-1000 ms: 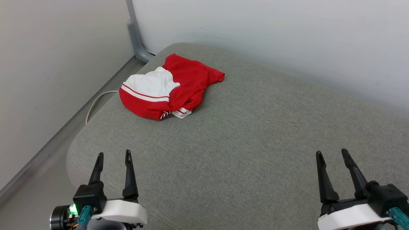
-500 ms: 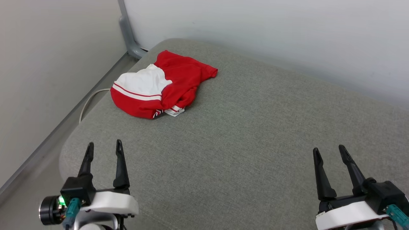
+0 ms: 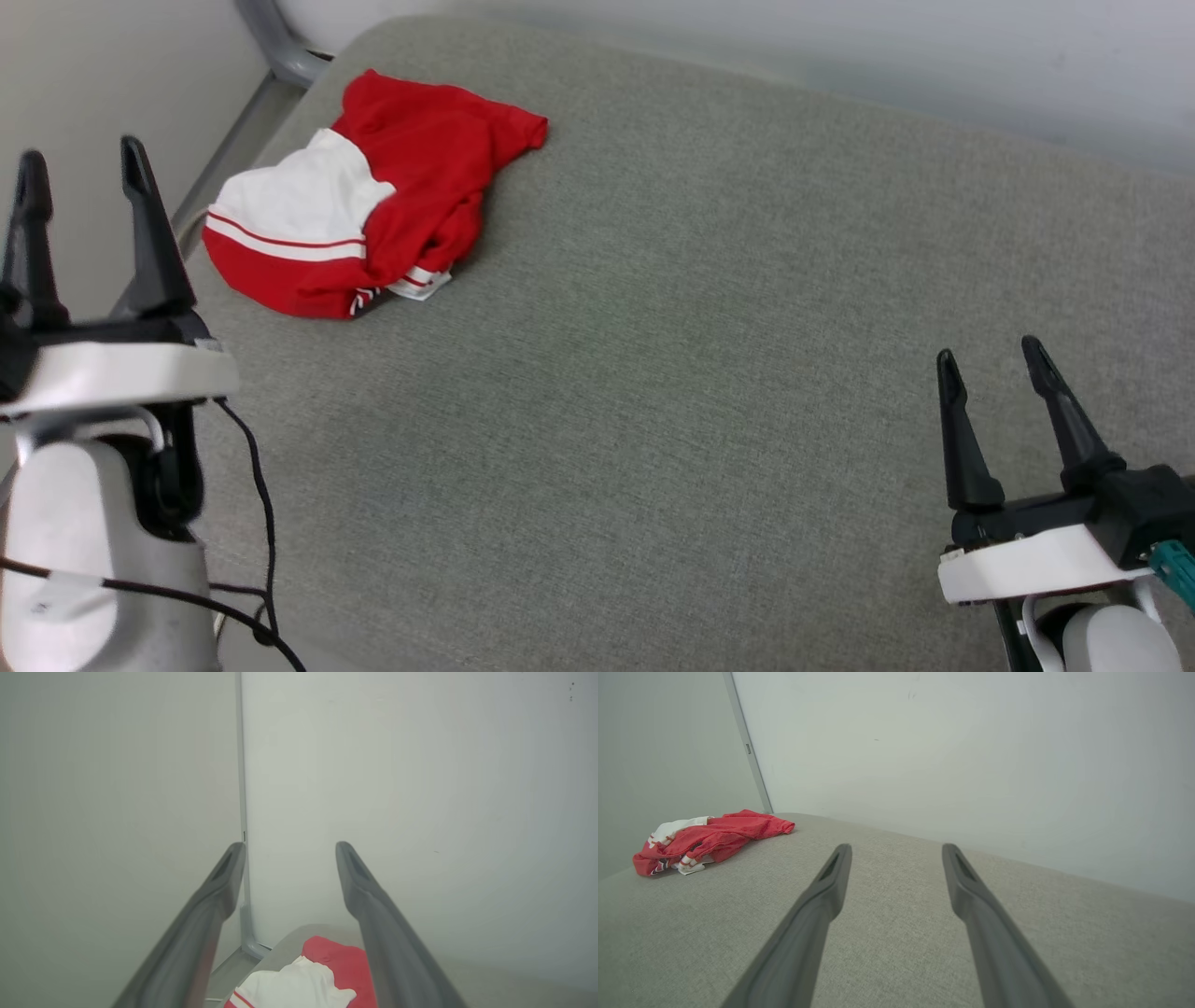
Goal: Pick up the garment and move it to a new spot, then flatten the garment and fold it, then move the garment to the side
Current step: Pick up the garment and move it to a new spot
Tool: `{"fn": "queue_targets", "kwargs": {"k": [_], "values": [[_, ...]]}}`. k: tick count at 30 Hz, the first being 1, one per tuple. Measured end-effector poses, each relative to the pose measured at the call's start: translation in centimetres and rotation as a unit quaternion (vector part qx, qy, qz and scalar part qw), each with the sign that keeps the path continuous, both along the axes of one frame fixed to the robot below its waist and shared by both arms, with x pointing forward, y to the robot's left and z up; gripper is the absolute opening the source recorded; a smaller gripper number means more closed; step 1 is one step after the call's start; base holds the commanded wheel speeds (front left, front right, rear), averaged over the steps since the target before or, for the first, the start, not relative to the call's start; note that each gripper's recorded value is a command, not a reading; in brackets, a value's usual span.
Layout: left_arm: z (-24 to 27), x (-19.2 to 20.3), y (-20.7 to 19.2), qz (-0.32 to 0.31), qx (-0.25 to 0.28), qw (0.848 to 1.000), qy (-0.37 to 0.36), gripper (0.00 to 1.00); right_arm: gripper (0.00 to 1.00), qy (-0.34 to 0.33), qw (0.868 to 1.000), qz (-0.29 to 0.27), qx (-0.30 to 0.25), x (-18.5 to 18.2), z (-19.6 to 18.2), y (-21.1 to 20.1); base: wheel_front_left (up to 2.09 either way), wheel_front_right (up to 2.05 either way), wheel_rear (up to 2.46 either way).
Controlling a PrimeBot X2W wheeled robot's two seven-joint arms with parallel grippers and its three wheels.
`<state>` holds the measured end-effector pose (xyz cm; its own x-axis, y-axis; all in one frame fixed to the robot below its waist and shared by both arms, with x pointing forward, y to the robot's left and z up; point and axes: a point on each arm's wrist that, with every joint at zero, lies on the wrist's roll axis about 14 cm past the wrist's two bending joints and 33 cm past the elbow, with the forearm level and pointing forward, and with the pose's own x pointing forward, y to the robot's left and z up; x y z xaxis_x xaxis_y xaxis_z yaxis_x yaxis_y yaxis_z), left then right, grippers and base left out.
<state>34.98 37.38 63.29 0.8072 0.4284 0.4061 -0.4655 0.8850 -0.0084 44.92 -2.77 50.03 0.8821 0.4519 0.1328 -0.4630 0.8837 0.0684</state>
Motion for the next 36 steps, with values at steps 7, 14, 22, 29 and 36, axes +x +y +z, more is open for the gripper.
{"fn": "queue_targets", "kwargs": {"k": [7,14,22,29,36], "values": [[0.6,7.0,0.7,-0.041,0.028,0.999,0.017,1.0,1.0,0.01,0.999,-0.027,-0.013,2.2,-2.3,-1.7,0.0,0.0,0.0],[-2.3,13.0,2.3,-0.062,0.001,0.995,0.079,1.0,1.0,0.02,0.998,-0.049,-0.026,3.9,-4.5,-3.2,0.0,0.0,0.0],[-10.1,17.1,3.7,-0.087,-0.123,0.958,0.245,1.0,1.0,0.028,0.997,-0.067,-0.039,5.0,-6.4,-4.4,0.0,0.0,0.0],[-17.9,16.6,3.8,-0.089,-0.223,0.884,0.401,1.0,1.0,0.031,0.995,-0.079,-0.049,5.7,-7.6,-5.4,0.0,0.0,0.0],[-24.2,14.1,2.7,-0.089,-0.309,0.79,0.523,1.0,1.0,0.036,0.994,-0.087,-0.056,6.0,-8.5,-6.1,0.0,0.0,0.0]]}}
